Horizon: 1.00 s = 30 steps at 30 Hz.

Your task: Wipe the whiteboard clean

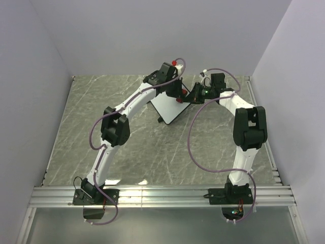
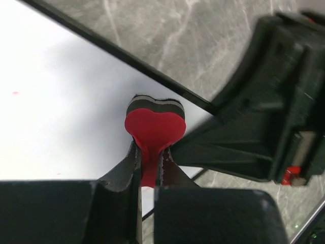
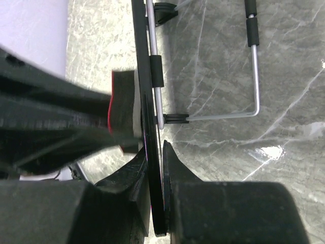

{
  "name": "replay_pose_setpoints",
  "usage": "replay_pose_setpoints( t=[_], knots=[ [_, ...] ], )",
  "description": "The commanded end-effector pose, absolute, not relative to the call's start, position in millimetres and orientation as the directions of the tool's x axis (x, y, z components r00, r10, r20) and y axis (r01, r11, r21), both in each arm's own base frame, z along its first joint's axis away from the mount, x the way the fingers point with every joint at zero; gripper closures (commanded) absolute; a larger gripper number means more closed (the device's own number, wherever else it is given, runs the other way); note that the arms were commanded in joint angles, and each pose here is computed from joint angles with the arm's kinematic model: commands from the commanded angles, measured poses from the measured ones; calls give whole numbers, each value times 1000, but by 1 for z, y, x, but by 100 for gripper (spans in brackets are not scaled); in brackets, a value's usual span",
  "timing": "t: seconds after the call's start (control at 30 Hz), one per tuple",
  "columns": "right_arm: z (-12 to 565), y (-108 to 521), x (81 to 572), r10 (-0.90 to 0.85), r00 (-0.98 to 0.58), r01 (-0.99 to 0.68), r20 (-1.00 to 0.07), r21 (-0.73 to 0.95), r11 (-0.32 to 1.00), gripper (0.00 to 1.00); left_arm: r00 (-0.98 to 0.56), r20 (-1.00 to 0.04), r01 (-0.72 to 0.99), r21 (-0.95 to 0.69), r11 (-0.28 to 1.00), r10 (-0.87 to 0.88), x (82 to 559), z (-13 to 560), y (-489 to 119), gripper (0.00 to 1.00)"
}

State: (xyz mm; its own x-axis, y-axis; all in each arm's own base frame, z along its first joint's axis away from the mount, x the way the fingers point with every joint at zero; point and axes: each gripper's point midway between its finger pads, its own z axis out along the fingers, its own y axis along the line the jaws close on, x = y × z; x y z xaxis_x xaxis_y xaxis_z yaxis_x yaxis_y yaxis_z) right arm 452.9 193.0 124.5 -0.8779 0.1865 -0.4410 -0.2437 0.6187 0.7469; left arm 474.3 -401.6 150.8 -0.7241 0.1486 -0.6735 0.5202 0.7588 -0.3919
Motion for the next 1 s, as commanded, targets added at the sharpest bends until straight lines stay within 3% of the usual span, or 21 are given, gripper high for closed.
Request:
replay_pose_setpoints(
  t=[0.0, 0.23, 0.4, 0.53, 0.73, 0.97],
  knots=[
    [81, 203, 393, 136, -968, -66, -212, 733, 677, 100, -795, -599, 374, -352, 858, 100, 502, 91, -365, 100],
    [80, 211, 367, 91, -976, -80, -196, 722, 687, 100, -809, -579, 133, -351, 927, -103, 575, 60, -261, 100],
    [79, 221, 356, 43, -980, -109, -193, 705, 701, 100, -813, -578, 131, -305, 943, -75, 589, 29, -232, 100],
    [78, 228, 354, 17, -982, -123, -190, 697, 706, 100, -829, -554, 163, -360, 919, -70, 587, 21, -235, 100],
    [75, 232, 351, -5, -984, -129, -177, 698, 705, 100, -806, -587, 261, -457, 851, -68, 585, 64, -258, 100],
    [64, 235, 323, -35, -990, -123, -137, 713, 690, 100, -720, -692, 350, -434, 830, -59, 571, 157, -268, 100]
  ],
)
